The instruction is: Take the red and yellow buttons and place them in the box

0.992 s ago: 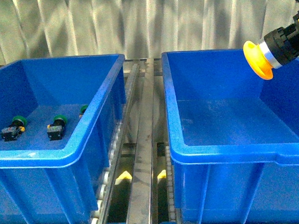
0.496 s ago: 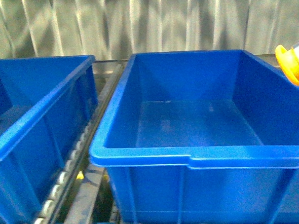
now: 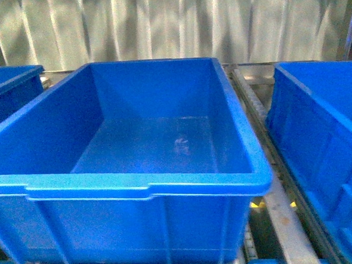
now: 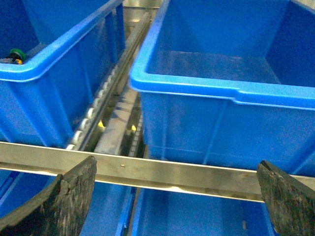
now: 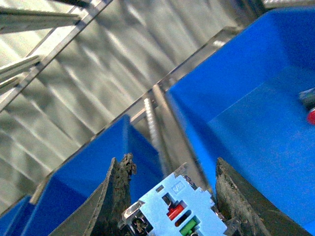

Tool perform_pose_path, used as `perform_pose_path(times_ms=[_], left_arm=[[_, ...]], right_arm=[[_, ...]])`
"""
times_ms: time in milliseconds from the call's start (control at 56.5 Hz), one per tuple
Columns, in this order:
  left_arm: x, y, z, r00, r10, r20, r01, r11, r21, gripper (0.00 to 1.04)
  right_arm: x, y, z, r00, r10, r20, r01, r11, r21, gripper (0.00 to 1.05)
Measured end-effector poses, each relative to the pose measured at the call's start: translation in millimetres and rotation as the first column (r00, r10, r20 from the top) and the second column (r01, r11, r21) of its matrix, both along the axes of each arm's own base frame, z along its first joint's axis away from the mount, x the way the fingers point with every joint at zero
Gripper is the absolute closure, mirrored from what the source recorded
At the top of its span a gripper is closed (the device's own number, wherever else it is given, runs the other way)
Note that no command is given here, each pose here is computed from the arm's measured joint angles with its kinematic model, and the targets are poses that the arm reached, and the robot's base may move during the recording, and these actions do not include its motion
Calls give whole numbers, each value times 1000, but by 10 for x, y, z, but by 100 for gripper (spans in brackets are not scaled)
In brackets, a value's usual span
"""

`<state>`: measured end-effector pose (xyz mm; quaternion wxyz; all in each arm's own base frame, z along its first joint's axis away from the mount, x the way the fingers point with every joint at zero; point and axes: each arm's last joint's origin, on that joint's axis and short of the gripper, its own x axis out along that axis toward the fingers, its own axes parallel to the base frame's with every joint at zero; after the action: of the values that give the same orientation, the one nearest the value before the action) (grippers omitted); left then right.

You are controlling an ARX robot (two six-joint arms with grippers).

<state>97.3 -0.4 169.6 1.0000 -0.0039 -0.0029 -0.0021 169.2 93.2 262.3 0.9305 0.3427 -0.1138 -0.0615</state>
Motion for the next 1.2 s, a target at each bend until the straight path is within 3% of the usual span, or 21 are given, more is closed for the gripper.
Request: perform_pose_path(times_ms=[195, 319, 531, 691, 885, 1009, 1204], left_arm=[[0, 1, 1, 1000, -2, 1, 2, 1000, 2, 8], [0, 1, 1, 1000, -1, 1, 1, 1000, 1, 8], [0, 2, 1, 1000, 3, 1, -3, 1000, 1, 8], [0, 2, 1, 1000, 2, 1, -2, 1000, 1, 8], [0, 2, 1, 1000, 2, 1, -2, 1000, 1, 8], [0, 2, 1, 1000, 2, 1, -2, 1000, 1, 8], [0, 2, 1, 1000, 2, 1, -2, 1000, 1, 8]], right_arm=[[362, -92, 110, 995, -6, -95, -12, 982, -190, 63], [816, -114, 209, 972, 15, -235, -96, 937, -337, 63], [1609, -204, -104, 847, -63, -529, -214, 869, -445, 63], [2024, -308, -333, 776, -83, -625, -294, 830, -474, 63], [2403, -504, -470, 729, -134, -671, -355, 764, -539, 63], [2543, -616, -479, 713, -150, -685, -381, 738, -557, 45], [2532, -716, -332, 740, -125, -661, -355, 762, -541, 16]])
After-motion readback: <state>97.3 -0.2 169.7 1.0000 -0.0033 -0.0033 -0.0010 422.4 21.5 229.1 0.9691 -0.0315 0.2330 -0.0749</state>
